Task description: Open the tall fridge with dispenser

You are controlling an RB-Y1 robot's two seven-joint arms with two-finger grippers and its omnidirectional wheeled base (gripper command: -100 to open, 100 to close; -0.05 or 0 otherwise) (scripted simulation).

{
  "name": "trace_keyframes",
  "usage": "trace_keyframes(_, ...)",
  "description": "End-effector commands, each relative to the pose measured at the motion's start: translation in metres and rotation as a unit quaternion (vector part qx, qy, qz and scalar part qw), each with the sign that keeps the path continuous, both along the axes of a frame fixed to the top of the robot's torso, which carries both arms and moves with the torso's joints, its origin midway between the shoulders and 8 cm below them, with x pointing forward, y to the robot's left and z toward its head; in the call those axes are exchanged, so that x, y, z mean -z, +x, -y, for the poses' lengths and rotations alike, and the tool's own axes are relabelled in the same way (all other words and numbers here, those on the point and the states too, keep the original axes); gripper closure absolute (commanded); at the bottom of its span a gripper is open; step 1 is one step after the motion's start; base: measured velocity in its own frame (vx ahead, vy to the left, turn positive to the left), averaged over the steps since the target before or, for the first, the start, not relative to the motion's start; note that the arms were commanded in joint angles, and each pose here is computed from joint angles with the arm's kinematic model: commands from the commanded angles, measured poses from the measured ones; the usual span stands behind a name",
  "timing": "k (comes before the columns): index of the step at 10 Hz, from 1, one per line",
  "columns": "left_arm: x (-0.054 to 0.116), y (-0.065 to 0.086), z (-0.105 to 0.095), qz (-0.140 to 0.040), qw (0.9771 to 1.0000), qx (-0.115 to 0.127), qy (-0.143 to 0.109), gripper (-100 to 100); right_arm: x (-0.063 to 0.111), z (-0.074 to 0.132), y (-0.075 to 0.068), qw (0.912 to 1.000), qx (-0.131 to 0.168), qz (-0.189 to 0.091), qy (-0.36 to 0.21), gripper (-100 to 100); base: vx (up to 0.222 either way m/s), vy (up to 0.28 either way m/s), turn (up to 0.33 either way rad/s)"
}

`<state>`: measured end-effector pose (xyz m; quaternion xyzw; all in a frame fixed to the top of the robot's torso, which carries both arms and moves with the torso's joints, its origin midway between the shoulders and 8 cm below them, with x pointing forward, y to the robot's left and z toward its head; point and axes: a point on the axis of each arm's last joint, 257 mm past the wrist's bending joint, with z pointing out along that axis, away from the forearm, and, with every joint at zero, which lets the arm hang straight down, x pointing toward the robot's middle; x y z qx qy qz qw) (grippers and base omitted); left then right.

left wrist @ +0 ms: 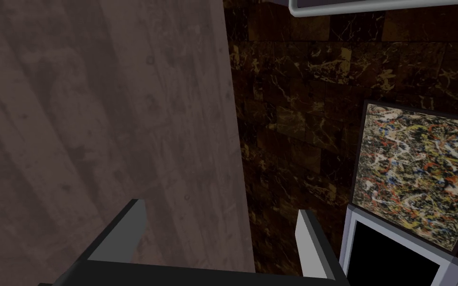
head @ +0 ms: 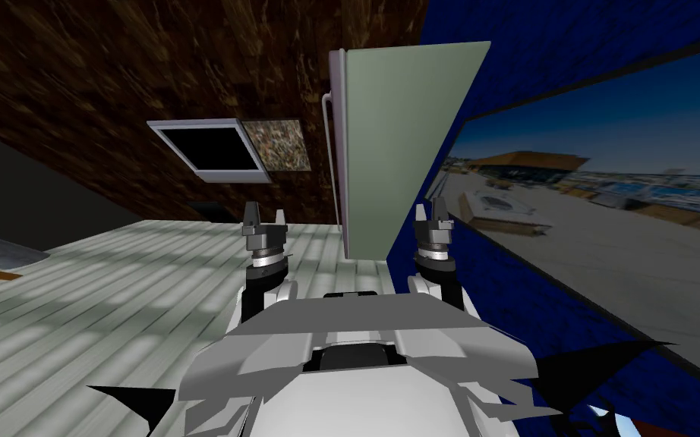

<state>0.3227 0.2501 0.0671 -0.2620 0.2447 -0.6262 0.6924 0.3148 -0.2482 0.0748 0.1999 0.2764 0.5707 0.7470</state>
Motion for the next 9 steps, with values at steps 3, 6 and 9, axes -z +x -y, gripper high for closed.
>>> trace_keyframes(3,0.000,0.000,0.000,0.000,1.0000,0.000,0.000,0,0.003,0.006,-0.002,0.9981,0.023,-0.013,-0.056,-100,0.054,0.007,-0.132)
trace_keyframes(6,0.000,0.000,0.000,0.000,1.0000,0.000,0.000,0,0.007,0.020,-0.004,0.9881,0.068,-0.032,-0.134,-100,0.146,0.042,-0.235)
trace_keyframes(9,0.000,0.000,0.000,0.000,1.0000,0.000,0.000,0,0.010,0.030,-0.005,0.9732,0.101,-0.045,-0.202,-100,0.116,0.026,-0.176)
